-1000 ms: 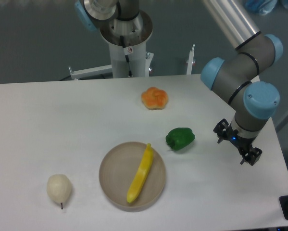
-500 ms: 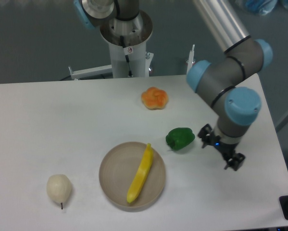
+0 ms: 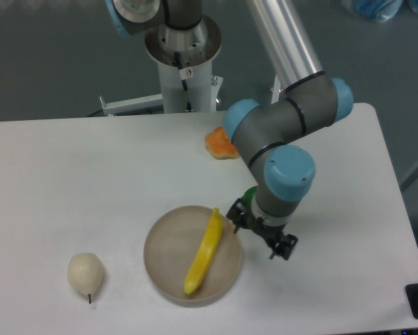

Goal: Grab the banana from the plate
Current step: 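Move the open gripper over the yellow banana on the plate, then lower the gripper and close it on the banana's stem end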

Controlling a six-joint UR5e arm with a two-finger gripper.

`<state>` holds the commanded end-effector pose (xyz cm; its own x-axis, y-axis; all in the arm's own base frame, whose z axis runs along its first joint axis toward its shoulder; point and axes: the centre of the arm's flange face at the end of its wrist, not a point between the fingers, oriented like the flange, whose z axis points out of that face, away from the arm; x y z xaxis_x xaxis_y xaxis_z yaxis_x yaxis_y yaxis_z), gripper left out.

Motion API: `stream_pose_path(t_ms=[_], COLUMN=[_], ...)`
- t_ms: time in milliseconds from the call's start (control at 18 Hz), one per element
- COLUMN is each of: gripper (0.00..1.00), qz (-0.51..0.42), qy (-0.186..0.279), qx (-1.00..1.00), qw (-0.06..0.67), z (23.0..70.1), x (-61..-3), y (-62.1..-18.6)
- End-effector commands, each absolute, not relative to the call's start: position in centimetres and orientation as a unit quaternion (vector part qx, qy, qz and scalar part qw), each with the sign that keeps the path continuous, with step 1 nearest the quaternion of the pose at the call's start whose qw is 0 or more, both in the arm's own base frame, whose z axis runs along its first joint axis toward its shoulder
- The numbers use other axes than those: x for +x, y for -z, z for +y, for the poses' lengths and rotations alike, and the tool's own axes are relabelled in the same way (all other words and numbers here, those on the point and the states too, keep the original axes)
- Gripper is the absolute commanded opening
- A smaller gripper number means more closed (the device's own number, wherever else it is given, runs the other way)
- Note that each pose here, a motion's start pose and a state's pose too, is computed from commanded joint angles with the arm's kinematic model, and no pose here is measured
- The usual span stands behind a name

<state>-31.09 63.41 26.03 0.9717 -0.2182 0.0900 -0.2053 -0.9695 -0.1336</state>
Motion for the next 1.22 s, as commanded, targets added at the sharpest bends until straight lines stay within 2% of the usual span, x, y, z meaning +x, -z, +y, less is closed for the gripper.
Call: stream_pose_path(t_ms=[167,389,778,889,1056,1111,1222], gripper=[1.00,1.00,0.99,0.77,0.56,0.44,0.32], qz=[0.052,0.024,0.032,0.027,0.025,0.024,0.020], qy=[0.058,0.065,0.028,0.030,0.030,0.030,0.030], qx=[-0.996,-0.997,-0.999,-0.999,-0.999,-0.999,-0.999], qw=[0.046,0.034,0.026,0.021,0.020,0.020,0.022], z=[64.5,64.6,62.9,62.9,62.9,62.9,63.0], x=[-29.1,-27.2,-25.6,-25.5,-25.5,-25.5,-25.5], y=[-24.7,-23.3,-19.9,-19.5,-19.5,-19.5,-19.7])
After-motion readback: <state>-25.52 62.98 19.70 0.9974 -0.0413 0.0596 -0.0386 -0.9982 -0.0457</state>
